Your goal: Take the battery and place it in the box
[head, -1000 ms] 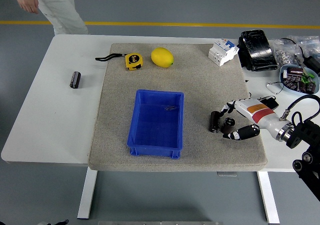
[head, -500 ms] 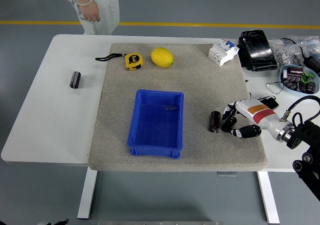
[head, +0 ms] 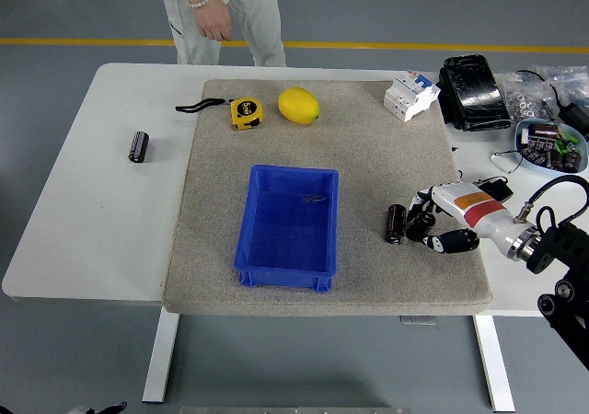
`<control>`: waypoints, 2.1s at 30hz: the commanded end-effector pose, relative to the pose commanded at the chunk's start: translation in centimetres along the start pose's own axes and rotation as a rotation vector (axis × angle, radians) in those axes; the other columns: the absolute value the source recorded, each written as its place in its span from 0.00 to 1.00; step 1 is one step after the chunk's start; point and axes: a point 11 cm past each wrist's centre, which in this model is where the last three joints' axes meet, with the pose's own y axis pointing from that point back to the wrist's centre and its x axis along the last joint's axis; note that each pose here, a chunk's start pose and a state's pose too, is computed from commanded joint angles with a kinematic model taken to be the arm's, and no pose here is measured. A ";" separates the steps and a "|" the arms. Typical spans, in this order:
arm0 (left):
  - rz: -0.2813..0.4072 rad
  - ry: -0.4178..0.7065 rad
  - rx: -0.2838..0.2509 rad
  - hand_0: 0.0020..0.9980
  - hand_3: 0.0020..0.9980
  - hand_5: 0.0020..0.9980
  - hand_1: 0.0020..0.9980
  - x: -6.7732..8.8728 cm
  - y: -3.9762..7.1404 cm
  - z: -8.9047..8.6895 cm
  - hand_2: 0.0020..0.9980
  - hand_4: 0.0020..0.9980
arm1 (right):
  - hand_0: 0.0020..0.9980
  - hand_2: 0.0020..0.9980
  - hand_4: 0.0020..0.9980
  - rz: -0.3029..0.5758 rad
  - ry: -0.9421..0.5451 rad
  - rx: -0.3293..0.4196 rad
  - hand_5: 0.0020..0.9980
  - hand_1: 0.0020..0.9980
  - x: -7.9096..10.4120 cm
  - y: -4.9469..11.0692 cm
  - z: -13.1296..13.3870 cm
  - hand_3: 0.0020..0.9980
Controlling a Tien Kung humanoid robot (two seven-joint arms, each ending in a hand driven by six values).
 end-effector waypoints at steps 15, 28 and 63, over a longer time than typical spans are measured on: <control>0.002 -0.006 0.000 0.65 0.70 0.71 0.59 0.2 0.0 0.0 0.71 0.72 | 0.36 0.45 0.73 0.013 -0.002 0.007 0.02 0.41 0.5 0.0 -0.2 0.46; 0.003 -0.020 0.007 0.65 0.70 0.71 0.59 0.2 0.0 -0.3 0.71 0.72 | 0.37 0.45 0.72 0.013 0.002 0.025 0.01 0.41 0.6 -0.1 -0.8 0.47; 0.019 -0.019 0.000 0.64 0.70 0.71 0.58 0.9 0.0 0.0 0.70 0.72 | 0.39 0.45 0.74 0.104 0.073 0.438 0.02 0.41 7.9 -4.8 -15.0 0.47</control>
